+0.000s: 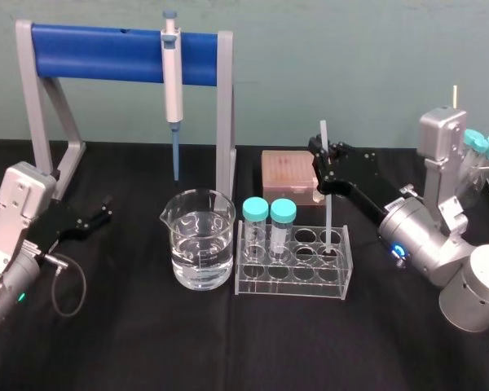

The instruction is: Pick up the stirring rod with one hand, then place it down.

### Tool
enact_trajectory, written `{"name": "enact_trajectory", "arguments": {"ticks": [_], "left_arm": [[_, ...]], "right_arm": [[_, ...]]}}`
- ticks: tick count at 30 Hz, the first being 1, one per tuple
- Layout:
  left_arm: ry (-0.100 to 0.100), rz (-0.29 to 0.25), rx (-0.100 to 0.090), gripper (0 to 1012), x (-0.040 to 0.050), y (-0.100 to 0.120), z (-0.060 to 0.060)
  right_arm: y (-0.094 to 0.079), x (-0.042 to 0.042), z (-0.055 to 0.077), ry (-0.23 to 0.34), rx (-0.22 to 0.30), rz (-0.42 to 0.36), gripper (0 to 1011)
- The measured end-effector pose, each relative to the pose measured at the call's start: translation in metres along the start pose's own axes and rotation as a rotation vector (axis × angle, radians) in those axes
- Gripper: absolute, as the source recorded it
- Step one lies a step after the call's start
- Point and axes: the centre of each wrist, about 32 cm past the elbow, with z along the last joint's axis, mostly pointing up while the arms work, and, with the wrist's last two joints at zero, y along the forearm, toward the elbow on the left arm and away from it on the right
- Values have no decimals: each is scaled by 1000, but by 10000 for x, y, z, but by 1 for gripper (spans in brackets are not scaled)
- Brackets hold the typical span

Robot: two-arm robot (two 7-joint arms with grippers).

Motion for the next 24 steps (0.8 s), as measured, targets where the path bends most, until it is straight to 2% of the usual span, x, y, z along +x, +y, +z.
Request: {"name": "enact_trajectory", "arguments": {"ticks": [8,12,14,18,24], "left_arm": [[0,0,0,1000,0,0,0],[0,0,0,1000,0,0,0],[0,0,0,1000,0,0,0],[0,0,0,1000,0,0,0],[0,0,0,1000,0,0,0]], "right_arm": [[-18,-1,110,-15,83,13,67],[-35,2,224,-31,144,18,67],[-58,0,320,-43,192,17,67],[-94,-1,406,-57,234,14,67],[-136,4,458,-67,258,3,67]]}}
